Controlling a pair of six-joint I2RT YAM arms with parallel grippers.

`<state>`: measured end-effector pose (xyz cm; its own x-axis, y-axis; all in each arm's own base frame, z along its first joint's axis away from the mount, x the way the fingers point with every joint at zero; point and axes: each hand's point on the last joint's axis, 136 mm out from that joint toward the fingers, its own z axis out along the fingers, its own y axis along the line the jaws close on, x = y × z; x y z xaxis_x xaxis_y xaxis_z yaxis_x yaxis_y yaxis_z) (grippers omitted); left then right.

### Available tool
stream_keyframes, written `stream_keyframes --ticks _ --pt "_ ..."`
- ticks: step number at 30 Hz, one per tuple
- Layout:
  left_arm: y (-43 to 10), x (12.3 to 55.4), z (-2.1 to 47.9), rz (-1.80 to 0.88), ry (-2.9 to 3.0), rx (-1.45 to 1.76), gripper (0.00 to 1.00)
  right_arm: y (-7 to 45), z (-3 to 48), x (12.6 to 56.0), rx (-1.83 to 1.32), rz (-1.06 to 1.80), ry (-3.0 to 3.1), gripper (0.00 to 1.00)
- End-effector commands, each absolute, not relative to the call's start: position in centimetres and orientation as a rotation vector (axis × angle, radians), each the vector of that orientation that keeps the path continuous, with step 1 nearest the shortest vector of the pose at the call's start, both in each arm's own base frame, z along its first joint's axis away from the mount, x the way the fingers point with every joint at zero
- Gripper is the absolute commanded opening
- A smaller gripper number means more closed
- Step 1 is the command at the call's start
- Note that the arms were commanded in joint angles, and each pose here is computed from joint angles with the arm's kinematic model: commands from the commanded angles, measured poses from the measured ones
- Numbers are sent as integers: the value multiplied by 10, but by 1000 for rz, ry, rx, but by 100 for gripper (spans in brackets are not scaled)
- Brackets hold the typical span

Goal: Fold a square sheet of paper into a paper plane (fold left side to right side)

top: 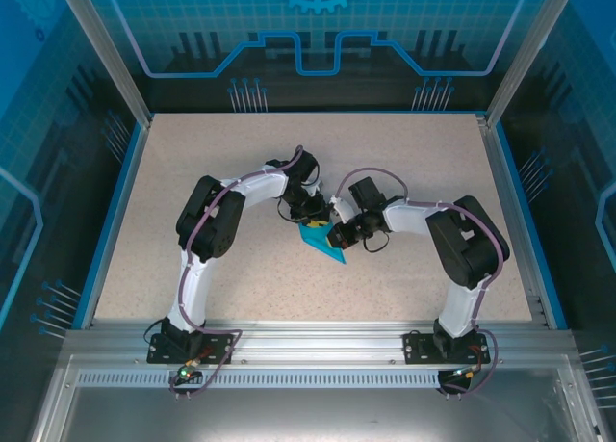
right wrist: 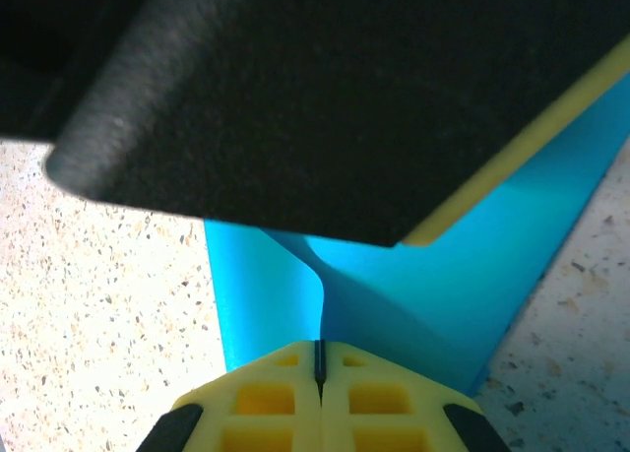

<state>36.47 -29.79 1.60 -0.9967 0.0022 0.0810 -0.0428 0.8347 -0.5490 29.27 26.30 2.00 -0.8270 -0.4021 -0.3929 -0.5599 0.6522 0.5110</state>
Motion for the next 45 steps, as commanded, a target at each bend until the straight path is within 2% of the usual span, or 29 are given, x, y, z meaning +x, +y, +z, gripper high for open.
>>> stream_keyframes --ticks 1,20,45 --pt "-295 346 -15 755 -2901 10 22 263 26 305 -749 955 2607 0" --pt "-296 345 -15 752 -2901 10 22 261 14 300 -751 961 2652 0" --pt "-295 344 -17 747 -2899 14 21 265 24 292 -761 1018 2622 0"
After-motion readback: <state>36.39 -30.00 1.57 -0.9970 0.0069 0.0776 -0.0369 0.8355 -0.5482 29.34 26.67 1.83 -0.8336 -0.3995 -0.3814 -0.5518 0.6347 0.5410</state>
